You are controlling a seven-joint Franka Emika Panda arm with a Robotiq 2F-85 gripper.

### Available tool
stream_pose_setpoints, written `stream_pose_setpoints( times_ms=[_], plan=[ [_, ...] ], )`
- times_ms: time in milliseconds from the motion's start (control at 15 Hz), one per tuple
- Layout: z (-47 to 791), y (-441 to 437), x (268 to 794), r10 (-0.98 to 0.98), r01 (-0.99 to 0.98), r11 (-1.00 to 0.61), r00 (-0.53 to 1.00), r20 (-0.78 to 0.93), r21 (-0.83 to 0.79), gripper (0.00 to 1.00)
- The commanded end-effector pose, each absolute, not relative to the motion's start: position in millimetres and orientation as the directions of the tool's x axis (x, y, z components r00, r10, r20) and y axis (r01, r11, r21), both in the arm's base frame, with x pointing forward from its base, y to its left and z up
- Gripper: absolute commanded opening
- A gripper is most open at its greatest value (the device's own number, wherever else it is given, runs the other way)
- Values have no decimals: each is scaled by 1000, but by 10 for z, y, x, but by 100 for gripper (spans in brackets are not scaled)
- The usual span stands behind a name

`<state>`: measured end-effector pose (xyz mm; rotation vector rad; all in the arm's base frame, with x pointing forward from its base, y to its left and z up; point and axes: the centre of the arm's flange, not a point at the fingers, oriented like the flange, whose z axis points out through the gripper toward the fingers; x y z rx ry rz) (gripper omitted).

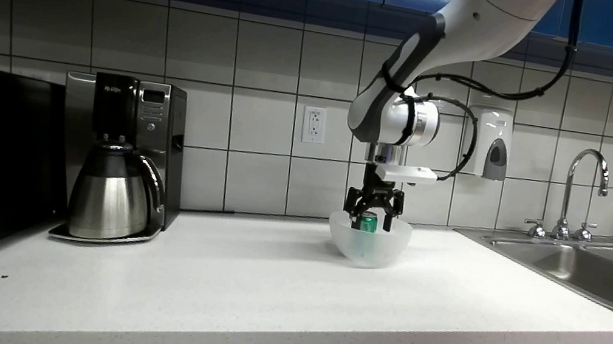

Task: Remove the green can from the bowl.

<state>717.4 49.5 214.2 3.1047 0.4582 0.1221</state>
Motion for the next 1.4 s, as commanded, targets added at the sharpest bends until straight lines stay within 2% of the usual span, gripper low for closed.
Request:
stream_pose_setpoints(
  times_ms=[0,1333],
  plan=[
    [2142,495,7174,288,288,-957,954,77,12,100],
    [2121,612,7199,308,308,-951,949,75,13,100]
  ],
)
